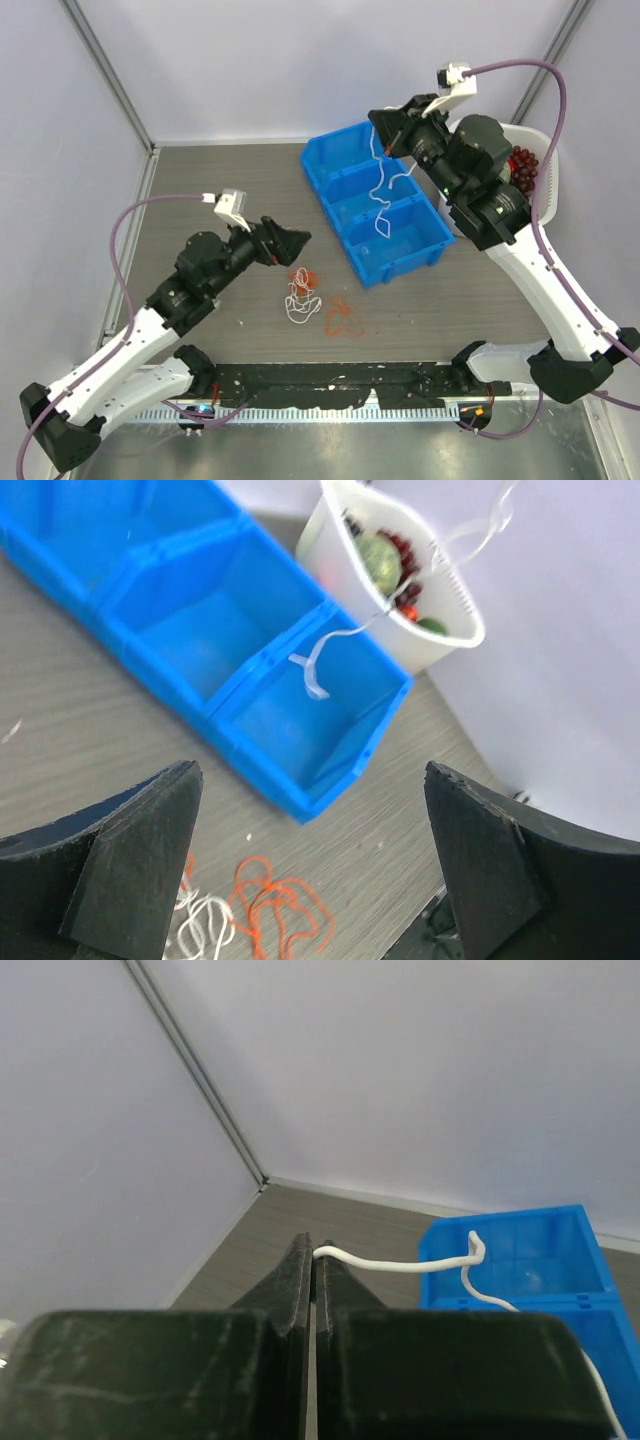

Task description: Untangle the cables

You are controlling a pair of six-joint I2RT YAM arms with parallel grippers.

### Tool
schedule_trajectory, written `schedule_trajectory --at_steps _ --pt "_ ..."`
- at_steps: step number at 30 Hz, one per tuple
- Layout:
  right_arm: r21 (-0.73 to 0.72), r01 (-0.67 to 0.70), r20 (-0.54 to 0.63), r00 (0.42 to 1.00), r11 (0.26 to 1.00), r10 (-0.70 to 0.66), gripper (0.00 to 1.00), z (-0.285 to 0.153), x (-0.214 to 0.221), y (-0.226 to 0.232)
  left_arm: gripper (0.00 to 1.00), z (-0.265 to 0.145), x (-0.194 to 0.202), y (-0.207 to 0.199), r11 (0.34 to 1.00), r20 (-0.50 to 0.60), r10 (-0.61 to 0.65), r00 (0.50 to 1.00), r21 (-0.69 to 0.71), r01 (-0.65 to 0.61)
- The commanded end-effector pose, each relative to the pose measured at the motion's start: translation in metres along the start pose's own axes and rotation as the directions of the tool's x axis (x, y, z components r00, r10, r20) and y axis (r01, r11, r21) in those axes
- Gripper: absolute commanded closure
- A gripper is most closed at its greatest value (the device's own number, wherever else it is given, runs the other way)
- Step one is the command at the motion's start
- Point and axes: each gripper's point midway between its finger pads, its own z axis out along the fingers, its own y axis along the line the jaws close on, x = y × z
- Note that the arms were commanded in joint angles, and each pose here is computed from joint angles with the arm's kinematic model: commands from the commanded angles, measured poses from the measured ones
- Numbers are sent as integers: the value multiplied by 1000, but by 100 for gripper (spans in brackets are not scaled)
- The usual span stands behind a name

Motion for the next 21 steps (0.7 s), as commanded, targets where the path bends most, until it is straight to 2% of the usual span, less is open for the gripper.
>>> schedule_trajectory --at_steps 1,7,10,14,21 --pt "49 -7 90 996 999 3 99 -23 -19 -16 2 -11 -29 -18 999 -48 35 998 -24 -36" --pt "140 3 23 1000 990 -7 99 -28 22 -49 0 -7 -90 -55 984 -65 179 982 -4 -180" --pt "158 1 2 1000 987 -1 99 -35 36 -56 0 0 -97 -63 966 -89 260 962 25 -259" --pt "194 -12 -41 999 981 20 99 -40 65 -69 1 7 -94 -47 949 -73 312 947 -23 -314" --pt "295 -52 -189 976 954 112 99 -47 152 -105 0 12 -68 -20 925 -64 373 926 -47 -376"
